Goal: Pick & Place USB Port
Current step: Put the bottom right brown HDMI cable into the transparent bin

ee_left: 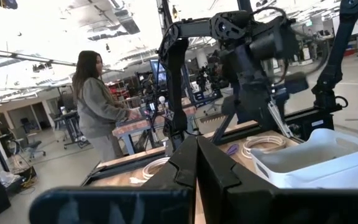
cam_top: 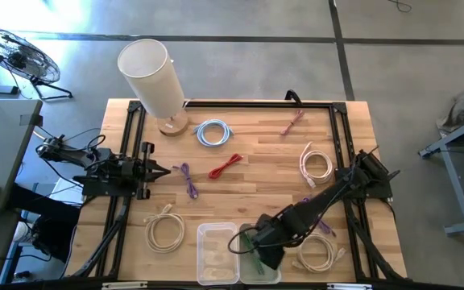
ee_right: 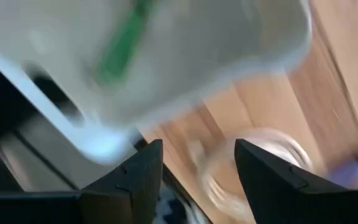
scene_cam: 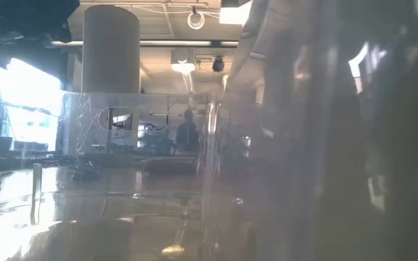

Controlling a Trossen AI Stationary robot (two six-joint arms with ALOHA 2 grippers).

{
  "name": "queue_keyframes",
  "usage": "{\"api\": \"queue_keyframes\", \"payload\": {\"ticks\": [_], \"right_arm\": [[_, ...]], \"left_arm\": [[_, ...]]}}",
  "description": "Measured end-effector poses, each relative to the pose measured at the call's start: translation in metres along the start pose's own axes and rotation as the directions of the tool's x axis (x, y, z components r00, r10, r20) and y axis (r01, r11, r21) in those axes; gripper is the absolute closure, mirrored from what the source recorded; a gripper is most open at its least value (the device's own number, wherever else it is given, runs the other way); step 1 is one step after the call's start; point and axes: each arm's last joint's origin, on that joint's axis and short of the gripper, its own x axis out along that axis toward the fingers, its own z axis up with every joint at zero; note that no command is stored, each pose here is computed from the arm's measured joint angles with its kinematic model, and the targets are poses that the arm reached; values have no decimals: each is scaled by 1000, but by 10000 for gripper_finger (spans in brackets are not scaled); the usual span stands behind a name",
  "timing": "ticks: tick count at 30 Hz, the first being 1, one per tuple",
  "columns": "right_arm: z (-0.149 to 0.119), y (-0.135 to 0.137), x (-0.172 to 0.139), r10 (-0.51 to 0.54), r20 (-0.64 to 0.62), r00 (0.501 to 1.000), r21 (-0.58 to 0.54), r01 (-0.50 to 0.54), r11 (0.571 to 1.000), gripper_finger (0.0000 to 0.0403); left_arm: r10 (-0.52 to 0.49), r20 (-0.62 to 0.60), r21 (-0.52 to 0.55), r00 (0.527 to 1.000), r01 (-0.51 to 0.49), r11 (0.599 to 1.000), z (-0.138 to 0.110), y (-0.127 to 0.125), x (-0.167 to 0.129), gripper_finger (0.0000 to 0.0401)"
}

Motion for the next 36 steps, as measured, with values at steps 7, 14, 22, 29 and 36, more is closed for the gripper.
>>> {"api": "queue_keyframes", "payload": {"ticks": [7, 14, 22, 29, 36], "right_arm": [[-15, -13, -1, -119, -181, 976, -238, 73, 968, 210], [-30, -6, 5, -172, -71, 983, -572, 101, 814, 210], [-46, -3, 14, -247, 61, 967, -790, 198, 580, 210], [-63, -14, 54, -297, 5, 955, -811, 178, 558, 210], [-65, -24, 81, -290, 17, 957, -794, 189, 577, 210]], "left_arm": [[-3, -9, -4, 1000, 3, 1000, -1, 0, 0, 401], [-17, -55, -14, 998, 17, 1000, -5, -2, 0, 401], [-18, -67, -36, 998, 16, 999, -6, -2, 0, 401], [-19, -66, -37, 998, 17, 999, -6, -2, 0, 401], [-18, -65, -37, 998, 16, 999, -6, -2, 0, 401]]}}
